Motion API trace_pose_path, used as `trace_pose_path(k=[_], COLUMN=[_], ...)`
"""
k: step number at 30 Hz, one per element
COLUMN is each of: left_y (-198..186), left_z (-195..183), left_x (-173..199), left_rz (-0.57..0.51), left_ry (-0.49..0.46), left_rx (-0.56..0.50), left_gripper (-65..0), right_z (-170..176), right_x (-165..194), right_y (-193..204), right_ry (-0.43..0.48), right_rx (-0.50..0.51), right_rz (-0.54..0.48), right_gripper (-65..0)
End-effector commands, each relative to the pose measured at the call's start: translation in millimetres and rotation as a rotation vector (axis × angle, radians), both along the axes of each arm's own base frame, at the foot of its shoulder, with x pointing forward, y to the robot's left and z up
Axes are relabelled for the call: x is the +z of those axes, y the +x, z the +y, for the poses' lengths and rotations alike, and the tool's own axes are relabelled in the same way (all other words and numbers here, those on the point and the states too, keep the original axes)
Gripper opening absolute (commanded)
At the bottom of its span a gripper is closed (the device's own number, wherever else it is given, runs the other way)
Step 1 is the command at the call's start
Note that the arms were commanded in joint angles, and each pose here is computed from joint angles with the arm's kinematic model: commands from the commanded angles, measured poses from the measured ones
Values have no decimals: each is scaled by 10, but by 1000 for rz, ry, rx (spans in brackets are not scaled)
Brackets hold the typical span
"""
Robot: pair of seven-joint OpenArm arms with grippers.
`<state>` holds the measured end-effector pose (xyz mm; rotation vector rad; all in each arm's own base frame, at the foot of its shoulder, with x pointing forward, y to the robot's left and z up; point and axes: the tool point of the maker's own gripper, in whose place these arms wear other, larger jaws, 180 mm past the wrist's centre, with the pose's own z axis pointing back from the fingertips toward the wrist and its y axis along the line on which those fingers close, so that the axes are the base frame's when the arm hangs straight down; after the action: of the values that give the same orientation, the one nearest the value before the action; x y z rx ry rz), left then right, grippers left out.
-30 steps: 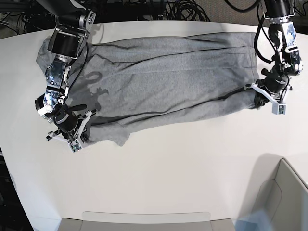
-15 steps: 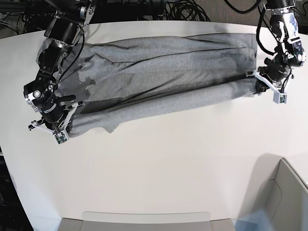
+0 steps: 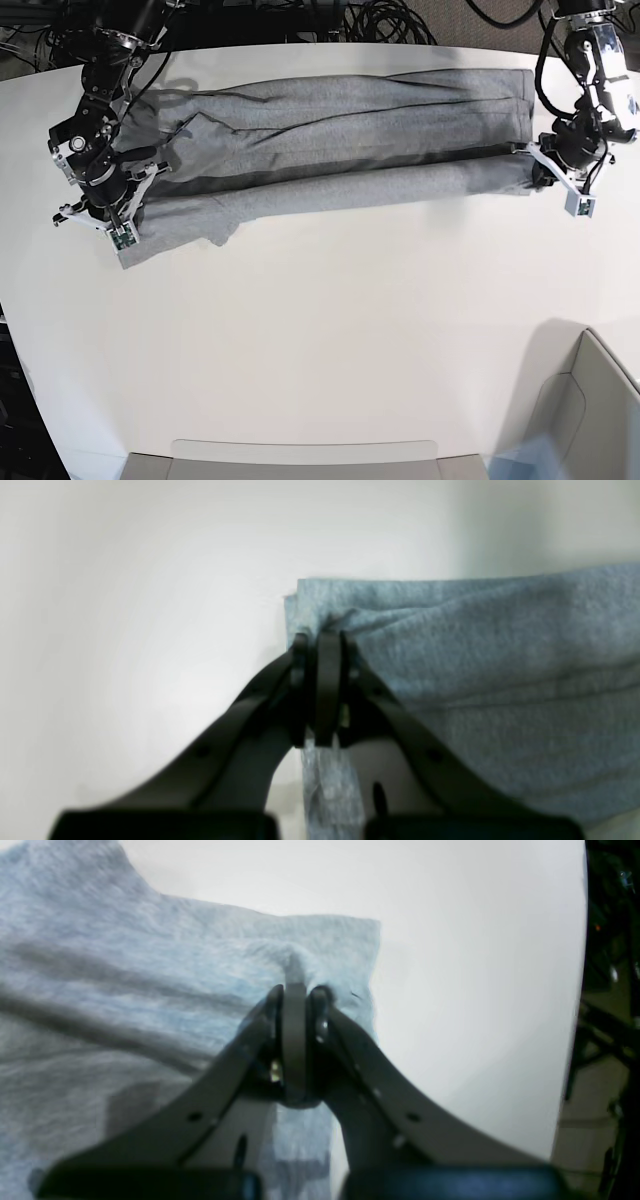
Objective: Fold the T-shirt properly
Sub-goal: 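Pull the held hem corners over onto the folded shoulder edge, then hold the strip ends and adjust the left gripper's grip on its end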
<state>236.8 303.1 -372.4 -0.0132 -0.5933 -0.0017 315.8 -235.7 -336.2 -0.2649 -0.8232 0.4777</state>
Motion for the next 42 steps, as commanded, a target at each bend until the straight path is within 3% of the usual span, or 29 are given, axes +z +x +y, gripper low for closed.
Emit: trace_pose_path(k=[1, 7, 10, 23, 27, 31, 42], left_y=[11, -100, -111, -361, -490, -494, -521], left_z=[73, 72, 65, 11, 35, 42, -53], left_x=[75, 19, 5, -171, -211, -205, -256], left_rz=[-17, 50, 55, 127, 218, 221, 227], left_ry=[26, 30, 28, 16, 18, 19, -12], left_rx=[-2, -4, -4, -8, 3, 5, 7], left_gripper=[-650, -650, -650, -650, -650, -552, -559], right_z=[-111, -351, -490, -418, -420, -410, -400], right_x=[127, 111, 74, -306, -381, -389, -494], right_y=[26, -122, -192, -582, -604, -603, -610], right_ry=[-21, -39, -92, -103, -94, -91, -73], right_rx=[-12, -81, -119, -124, -125, -124, -121], right_rz=[-34, -21, 10, 142, 163, 165, 188], right_gripper=[-650, -650, -650, -650, -650, -650, -650])
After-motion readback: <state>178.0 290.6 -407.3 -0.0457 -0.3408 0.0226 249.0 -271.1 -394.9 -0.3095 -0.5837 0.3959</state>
